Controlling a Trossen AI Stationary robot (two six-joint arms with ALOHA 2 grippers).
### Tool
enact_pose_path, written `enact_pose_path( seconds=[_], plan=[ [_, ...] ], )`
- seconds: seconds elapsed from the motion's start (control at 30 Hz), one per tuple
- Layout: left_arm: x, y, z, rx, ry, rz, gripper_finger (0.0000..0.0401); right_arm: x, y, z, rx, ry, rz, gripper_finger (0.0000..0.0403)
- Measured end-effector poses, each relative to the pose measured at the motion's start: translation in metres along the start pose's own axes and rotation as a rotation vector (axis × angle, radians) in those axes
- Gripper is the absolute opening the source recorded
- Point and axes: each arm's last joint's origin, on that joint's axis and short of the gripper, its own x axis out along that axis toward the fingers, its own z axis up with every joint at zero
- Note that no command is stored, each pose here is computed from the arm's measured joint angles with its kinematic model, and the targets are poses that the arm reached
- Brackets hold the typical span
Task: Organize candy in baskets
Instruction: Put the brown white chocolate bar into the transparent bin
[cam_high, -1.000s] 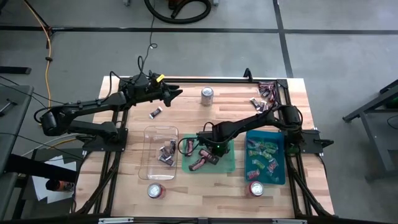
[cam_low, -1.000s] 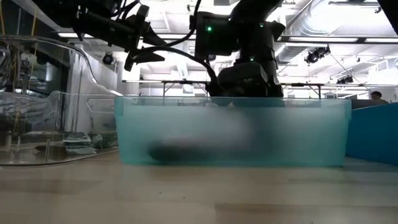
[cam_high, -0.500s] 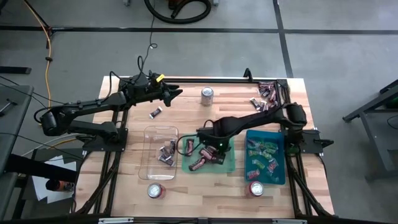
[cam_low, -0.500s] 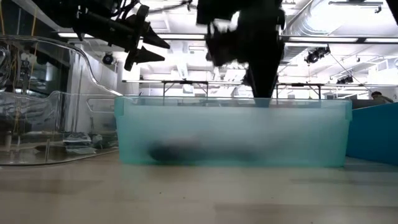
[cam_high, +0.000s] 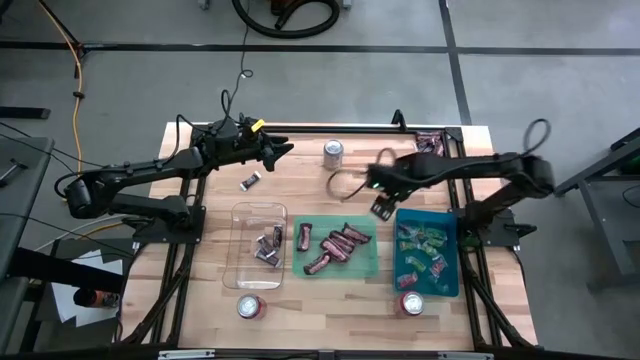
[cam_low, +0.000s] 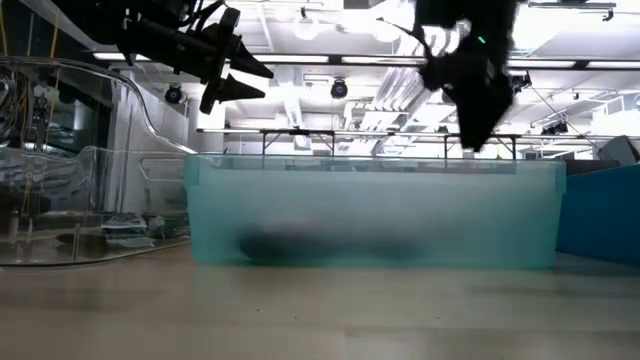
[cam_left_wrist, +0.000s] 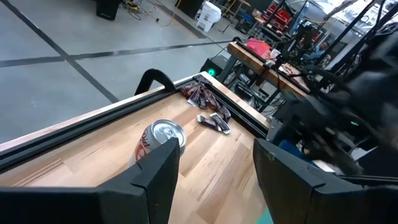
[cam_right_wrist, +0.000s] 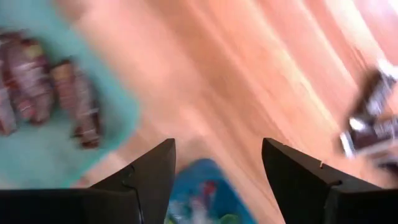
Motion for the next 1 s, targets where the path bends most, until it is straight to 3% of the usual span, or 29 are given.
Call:
enact_pose_path(
  seconds=[0.2,0.33,0.57,0.83,1.0],
  plan=[
    [0.0,0.001,0.001,-0.034,-0.02,0.038,0.0193,0.017,-0.051,-0.027,0.334,-0.049,0.002,0.0234],
    [0.0,0.003,0.001,-0.038,-0.045,0.086,0.0193,0.032,-0.073,-0.031,0.482,-0.08,-0.003,0.0234],
    [0.0,0.003,0.002,-0.12,-0.064,0.111,0.0193,0.05,-0.097,-0.022,0.531,-0.145,0.055,0.0234],
    [0.0,0.003,0.002,-0.141,-0.066,0.113,0.0193,0.059,-0.152,-0.017,0.707,-0.176,-0.113,0.023],
    [0.0,0.003,0.002,-0.165,-0.068,0.112,0.0193,0.086,-0.173,-0.01,0.647,-0.094,-0.094,0.0227]
  ],
)
